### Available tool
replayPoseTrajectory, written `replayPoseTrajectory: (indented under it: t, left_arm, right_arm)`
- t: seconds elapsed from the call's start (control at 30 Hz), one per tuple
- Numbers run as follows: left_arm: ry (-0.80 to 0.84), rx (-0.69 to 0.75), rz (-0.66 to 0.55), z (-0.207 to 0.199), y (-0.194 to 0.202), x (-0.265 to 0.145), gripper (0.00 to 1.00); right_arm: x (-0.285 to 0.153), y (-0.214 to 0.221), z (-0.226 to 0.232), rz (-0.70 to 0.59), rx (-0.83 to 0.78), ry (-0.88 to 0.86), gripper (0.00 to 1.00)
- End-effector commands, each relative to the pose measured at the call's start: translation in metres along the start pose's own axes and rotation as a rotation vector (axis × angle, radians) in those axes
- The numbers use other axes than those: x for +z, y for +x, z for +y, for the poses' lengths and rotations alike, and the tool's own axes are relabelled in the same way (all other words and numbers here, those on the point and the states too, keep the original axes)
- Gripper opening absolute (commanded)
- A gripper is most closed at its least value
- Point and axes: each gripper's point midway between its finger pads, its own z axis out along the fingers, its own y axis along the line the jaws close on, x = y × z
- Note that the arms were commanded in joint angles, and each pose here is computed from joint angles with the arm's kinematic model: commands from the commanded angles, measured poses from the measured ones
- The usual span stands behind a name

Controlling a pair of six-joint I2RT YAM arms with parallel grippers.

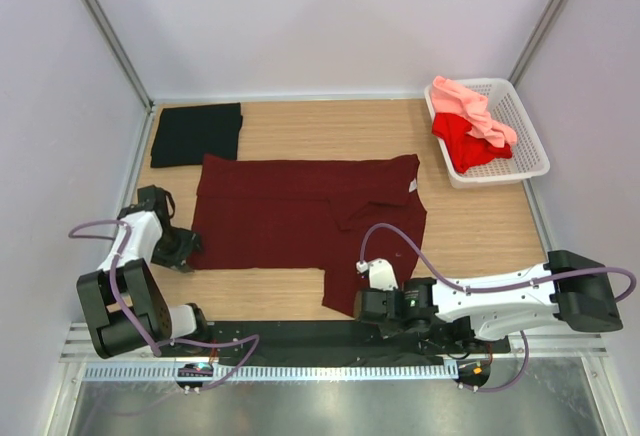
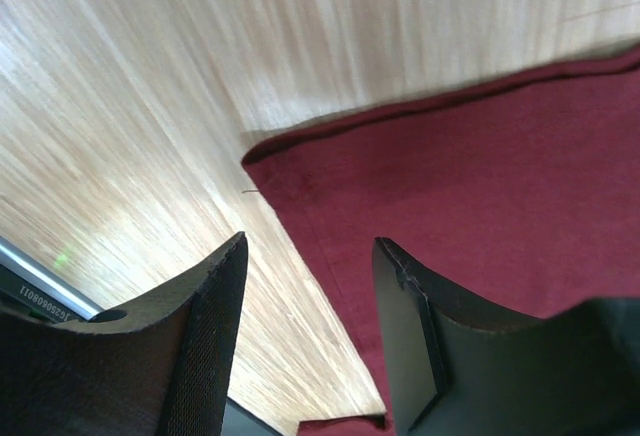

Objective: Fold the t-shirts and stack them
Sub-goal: Fold the tshirt

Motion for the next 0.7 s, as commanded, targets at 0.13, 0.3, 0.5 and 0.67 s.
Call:
replayPoseTrajectory:
  t: [0.13,0.3,0.5,0.67]
  left_arm:
    - [-0.032,-0.041,-0.067,0.009,-0.010,0.003,0.53]
    - [-0.066,-0.049,-0.072,0.017,-0.009,0.009,0.52]
    - [-0.040,-0.046,-0.050,0.013,-0.004,0.021,0.40]
    - [-0.022,-0.029,-0.054,0.010,-0.005,0.024,0.24]
  right_arm:
    - [-0.014,-0.014,-0.024,-0.078,0.046,0.108,0.01]
    - [-0.032,-0.030,-0.026,-0.130,0.057,0.132,0.01]
    - [-0.044,-0.043,-0.019,-0.164,0.048,0.120,0.01]
    - [-0.050,-0.050,-0.018,-0.189,0.047,0.119,0.01]
